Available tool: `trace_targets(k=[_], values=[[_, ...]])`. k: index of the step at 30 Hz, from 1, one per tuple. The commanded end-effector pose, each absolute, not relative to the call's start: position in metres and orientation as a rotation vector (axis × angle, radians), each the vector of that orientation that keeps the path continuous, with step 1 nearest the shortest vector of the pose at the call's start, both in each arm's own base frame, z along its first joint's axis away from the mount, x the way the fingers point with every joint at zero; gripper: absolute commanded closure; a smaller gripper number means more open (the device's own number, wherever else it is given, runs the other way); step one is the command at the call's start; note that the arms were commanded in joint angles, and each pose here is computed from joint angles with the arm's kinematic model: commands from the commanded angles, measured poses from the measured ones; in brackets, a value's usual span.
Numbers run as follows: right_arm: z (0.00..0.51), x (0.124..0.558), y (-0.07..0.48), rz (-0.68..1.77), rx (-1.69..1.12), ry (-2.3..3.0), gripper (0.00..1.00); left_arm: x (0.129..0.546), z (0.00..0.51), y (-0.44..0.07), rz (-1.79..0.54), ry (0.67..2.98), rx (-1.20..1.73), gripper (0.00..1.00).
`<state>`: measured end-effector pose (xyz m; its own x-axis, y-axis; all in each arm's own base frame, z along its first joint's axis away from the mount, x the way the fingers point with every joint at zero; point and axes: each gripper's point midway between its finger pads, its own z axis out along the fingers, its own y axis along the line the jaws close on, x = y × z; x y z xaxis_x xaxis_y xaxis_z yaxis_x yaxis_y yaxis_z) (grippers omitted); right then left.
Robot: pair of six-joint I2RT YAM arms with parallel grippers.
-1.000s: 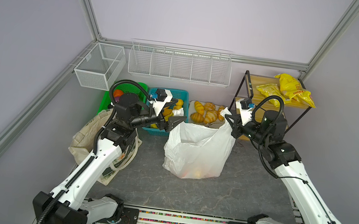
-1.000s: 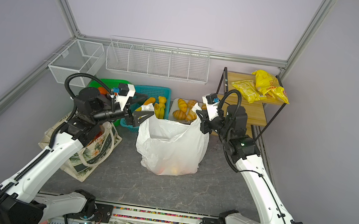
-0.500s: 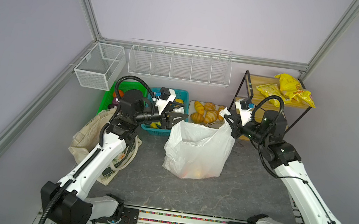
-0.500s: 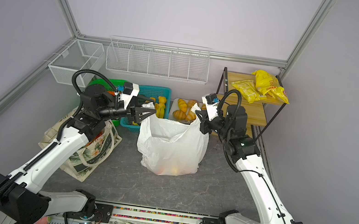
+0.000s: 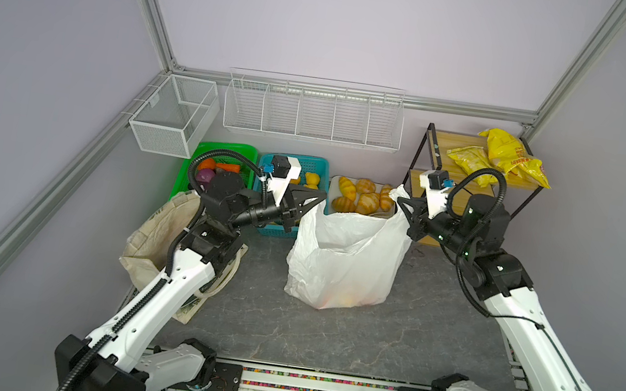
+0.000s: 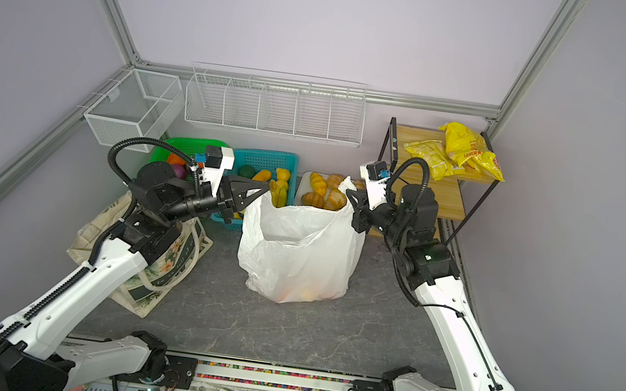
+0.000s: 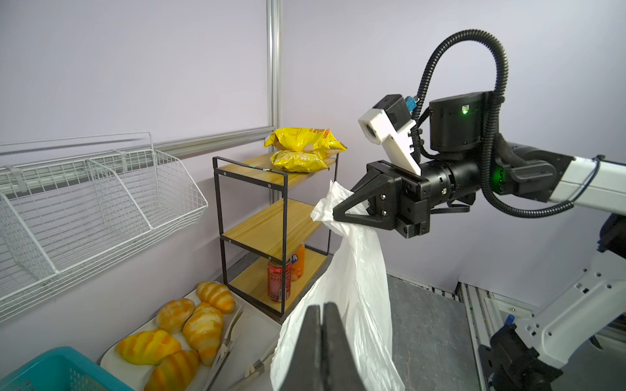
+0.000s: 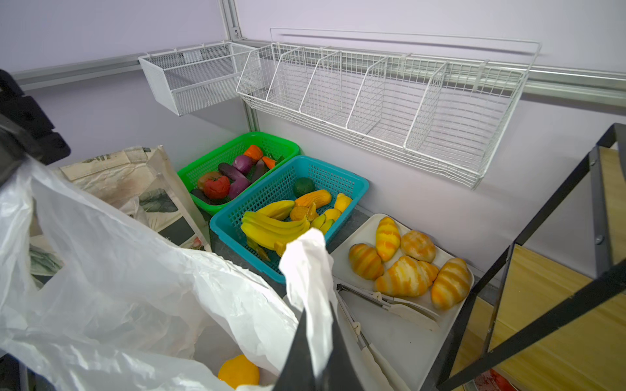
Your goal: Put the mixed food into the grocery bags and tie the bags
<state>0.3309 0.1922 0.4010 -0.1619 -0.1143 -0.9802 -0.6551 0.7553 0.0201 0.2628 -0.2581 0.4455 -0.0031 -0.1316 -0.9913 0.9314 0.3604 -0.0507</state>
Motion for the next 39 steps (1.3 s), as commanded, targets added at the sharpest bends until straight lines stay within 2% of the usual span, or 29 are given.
trace_targets(k=[1, 6, 14, 20, 22, 25, 30, 31, 39], values=[[0.428, 0.328, 0.174, 0.464, -0.522, 1.611, 0.94, 0.274, 0.463, -0.244, -1.012, 1.304, 0.627, 1.00], [0.430, 0.334, 0.154, 0.370, -0.417, 1.604, 0.93, 0.296, 0.457, -0.236, -1.054, 1.359, 0.444, 1.00], [0.398, 0.366, 0.103, 0.115, -0.131, 1.725, 0.91, 0.307, 0.426, -0.241, -1.081, 1.474, 0.379, 1.00], [0.390, 0.378, 0.092, 0.050, -0.051, 1.762, 0.89, 0.310, 0.415, -0.239, -1.070, 1.522, 0.349, 1.00], [0.393, 0.376, 0.090, 0.042, -0.045, 1.771, 0.81, 0.311, 0.410, -0.242, -1.074, 1.535, 0.352, 1.00], [0.404, 0.367, 0.090, 0.057, -0.058, 1.755, 0.59, 0.312, 0.406, -0.245, -1.083, 1.549, 0.355, 1.00], [0.430, 0.346, 0.104, 0.160, -0.139, 1.689, 0.36, 0.308, 0.409, -0.248, -1.091, 1.534, 0.385, 1.00], [0.437, 0.340, 0.109, 0.174, -0.168, 1.672, 0.27, 0.308, 0.409, -0.248, -1.089, 1.534, 0.387, 1.00], [0.473, 0.299, 0.189, 0.239, -0.545, 1.542, 0.09, 0.309, 0.409, -0.250, -1.096, 1.532, 0.392, 1.00]])
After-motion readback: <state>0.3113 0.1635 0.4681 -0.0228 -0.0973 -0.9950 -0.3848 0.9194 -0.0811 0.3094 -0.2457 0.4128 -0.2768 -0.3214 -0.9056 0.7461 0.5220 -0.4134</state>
